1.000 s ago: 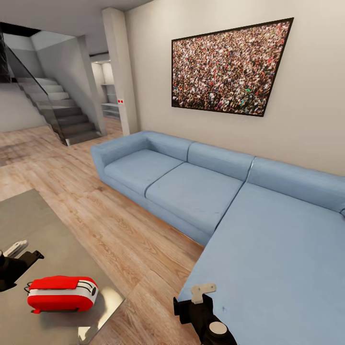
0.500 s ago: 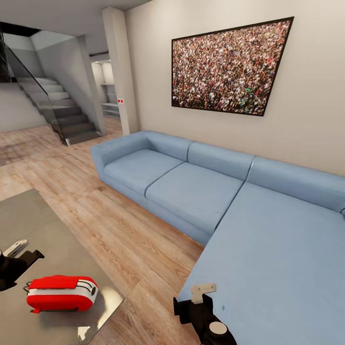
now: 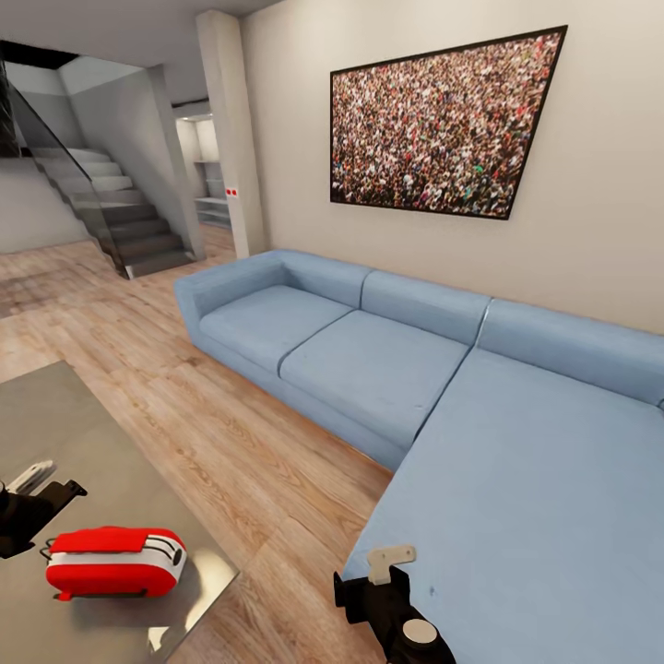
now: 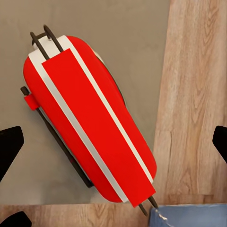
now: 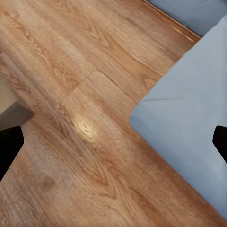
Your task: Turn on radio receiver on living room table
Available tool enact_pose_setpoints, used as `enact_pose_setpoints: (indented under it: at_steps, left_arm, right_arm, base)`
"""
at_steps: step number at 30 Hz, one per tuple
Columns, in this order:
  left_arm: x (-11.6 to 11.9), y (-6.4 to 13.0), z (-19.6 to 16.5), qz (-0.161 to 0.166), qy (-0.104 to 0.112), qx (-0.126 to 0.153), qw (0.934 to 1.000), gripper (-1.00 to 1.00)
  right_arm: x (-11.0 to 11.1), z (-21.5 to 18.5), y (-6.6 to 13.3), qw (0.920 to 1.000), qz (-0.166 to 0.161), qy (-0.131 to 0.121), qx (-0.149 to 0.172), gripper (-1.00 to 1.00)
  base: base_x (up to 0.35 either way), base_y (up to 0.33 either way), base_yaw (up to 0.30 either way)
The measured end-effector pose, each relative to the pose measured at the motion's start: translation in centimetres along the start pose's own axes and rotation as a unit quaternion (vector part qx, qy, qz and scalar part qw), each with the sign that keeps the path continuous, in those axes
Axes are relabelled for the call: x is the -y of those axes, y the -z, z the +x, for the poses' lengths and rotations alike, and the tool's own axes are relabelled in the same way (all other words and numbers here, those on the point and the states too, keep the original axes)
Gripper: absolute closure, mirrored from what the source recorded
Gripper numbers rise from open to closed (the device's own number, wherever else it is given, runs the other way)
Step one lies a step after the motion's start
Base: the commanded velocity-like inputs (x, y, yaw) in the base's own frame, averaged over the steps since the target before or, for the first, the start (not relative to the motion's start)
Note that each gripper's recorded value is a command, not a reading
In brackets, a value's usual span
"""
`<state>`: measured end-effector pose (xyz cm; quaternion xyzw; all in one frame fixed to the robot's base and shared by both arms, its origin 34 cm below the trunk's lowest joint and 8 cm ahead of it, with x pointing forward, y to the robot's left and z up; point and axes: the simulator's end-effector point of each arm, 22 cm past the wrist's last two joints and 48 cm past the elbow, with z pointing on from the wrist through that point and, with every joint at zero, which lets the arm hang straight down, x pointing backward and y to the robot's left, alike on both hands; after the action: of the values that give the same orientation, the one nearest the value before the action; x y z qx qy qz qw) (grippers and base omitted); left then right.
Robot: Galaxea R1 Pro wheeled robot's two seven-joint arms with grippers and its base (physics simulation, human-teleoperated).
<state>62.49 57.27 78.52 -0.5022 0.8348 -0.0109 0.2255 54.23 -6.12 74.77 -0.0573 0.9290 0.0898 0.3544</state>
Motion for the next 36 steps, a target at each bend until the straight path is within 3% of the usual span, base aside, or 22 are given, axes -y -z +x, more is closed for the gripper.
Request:
enact_pose_setpoints:
  at_steps: [36]
  left_arm:
    - [-1.4,-5.1,2.1,0.004,0.000,0.000,1.0000,-1.00]
  right_arm:
    - [0.7,3.8,-4.2,1.0000,0.001,0.003,0.002,-1.00]
  base:
    - [0.000,0.000,0.000]
